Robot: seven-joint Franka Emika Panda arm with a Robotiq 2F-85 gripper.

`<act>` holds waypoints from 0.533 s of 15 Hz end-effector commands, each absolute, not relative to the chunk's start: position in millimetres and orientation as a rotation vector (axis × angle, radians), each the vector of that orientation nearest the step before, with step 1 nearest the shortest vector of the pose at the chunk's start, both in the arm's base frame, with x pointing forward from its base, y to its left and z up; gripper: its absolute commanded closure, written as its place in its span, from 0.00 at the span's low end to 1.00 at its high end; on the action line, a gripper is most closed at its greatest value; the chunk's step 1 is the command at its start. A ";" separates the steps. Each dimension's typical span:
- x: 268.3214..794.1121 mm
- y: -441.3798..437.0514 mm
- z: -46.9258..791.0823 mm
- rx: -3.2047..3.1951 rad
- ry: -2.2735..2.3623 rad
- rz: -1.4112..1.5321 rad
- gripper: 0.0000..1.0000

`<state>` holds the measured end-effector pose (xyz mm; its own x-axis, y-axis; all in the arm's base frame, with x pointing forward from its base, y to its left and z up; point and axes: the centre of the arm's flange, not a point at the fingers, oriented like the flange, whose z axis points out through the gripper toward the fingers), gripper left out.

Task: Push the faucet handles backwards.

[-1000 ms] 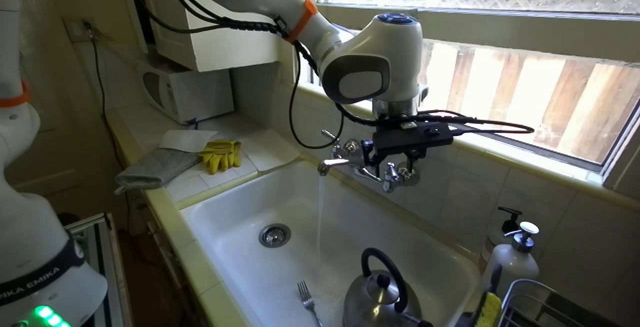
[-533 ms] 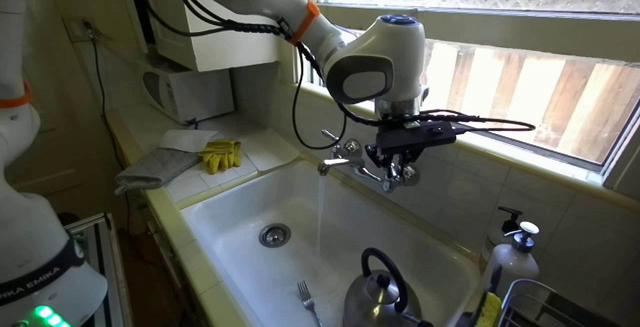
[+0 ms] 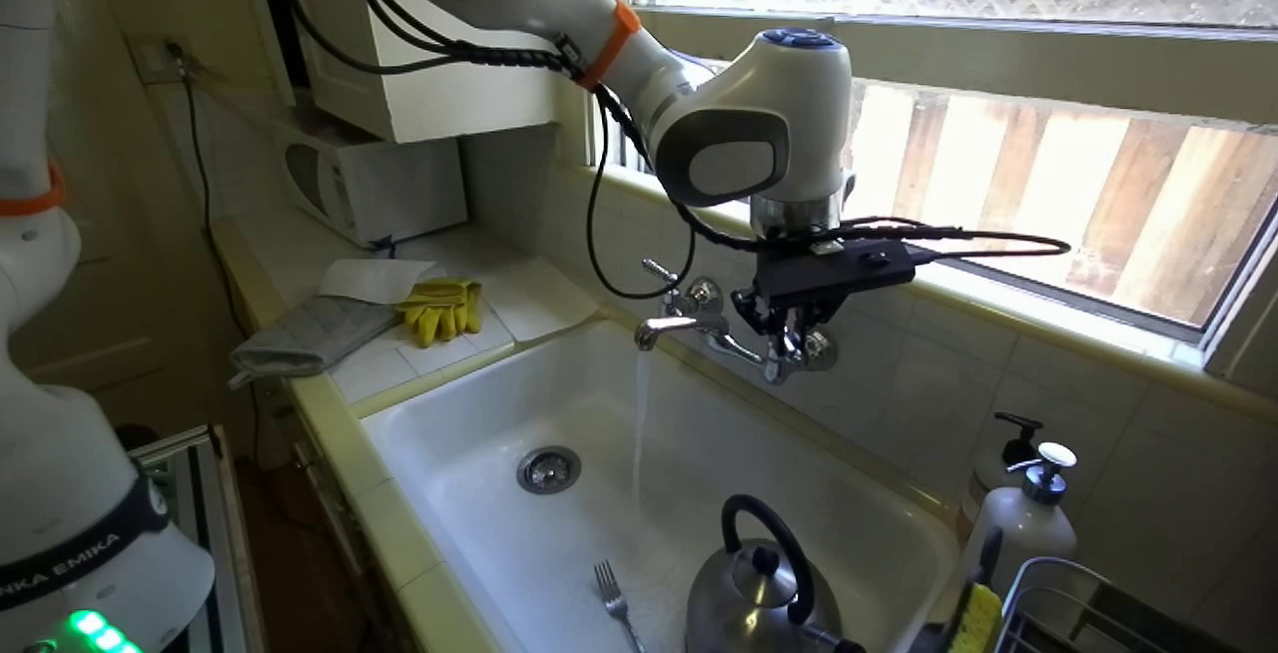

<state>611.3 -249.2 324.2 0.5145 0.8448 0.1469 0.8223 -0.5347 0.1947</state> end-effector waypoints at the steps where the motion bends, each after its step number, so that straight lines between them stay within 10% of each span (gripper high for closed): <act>1: 619.0 -267.8 321.1 2.523 1.688 0.320 0.94; 8: 648.4 -290.3 323.4 2.273 2.090 0.228 0.94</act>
<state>630.3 -266.7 325.5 0.2080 0.9706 0.1207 0.9583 -0.2270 0.1736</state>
